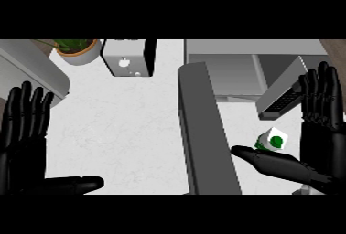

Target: Pick up the milk, place it into the microwave and close the microwave

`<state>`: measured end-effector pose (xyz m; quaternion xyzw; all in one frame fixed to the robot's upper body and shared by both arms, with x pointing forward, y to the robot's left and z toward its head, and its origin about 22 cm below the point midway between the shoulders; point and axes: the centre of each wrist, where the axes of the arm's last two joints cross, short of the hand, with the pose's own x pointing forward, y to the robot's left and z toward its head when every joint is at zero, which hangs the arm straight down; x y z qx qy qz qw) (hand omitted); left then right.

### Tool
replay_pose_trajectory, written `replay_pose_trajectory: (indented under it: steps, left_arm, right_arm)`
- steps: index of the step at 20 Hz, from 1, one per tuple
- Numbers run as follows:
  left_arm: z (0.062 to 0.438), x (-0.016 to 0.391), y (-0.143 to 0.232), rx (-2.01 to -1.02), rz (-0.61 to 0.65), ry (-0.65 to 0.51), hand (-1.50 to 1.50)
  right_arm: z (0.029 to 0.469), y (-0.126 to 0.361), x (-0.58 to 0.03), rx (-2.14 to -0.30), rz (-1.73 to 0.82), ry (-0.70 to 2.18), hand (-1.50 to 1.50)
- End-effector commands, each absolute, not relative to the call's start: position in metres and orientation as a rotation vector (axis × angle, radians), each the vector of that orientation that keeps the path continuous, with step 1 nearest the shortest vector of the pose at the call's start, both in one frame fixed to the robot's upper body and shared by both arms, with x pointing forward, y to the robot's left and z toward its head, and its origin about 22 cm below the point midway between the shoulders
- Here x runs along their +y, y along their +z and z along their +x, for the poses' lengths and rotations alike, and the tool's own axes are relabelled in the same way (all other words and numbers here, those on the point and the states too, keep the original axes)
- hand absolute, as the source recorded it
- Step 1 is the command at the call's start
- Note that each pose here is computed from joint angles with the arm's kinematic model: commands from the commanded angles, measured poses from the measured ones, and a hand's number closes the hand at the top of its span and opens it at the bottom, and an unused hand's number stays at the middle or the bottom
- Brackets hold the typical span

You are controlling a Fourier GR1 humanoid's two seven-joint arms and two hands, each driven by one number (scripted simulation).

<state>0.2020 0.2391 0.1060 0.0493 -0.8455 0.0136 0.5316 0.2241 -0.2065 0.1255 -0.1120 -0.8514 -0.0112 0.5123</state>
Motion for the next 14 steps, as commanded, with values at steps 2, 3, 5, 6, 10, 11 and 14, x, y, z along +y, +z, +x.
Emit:
replay_pose_trajectory:
  steps: [2, 3, 5, 6, 10, 11, 14]
  left_arm:
    - [0.178, 0.254, 0.101, -1.976, 0.13, 0.094, -1.5]
    - [0.173, 0.245, 0.106, -1.964, 0.133, 0.088, -1.5]
    - [0.169, 0.246, 0.088, -1.962, 0.141, 0.108, -1.5]
    - [0.16, 0.258, 0.108, -1.975, 0.114, 0.08, -1.5]
    - [0.136, 0.262, 0.103, -1.968, 0.132, 0.083, -1.5]
    - [0.162, 0.267, 0.099, -1.957, 0.11, 0.109, -1.5]
    - [0.13, 0.262, 0.099, -1.965, 0.121, 0.078, -1.5]
  right_arm:
    - [0.214, 0.131, -0.178, -2.006, -0.286, -0.037, -1.5]
    - [0.212, 0.122, -0.177, -1.992, -0.333, -0.042, -1.5]
    - [0.202, 0.123, -0.184, -1.977, -0.323, -0.029, -1.5]
    - [0.207, 0.118, -0.182, -2.006, -0.362, -0.049, -1.5]
    - [0.202, 0.1, -0.181, -1.951, -0.441, -0.076, -1.5]
    - [0.221, 0.12, -0.184, -1.937, -0.425, -0.084, -1.5]
    - [0.196, 0.096, -0.187, -1.883, -0.469, -0.092, -1.5]
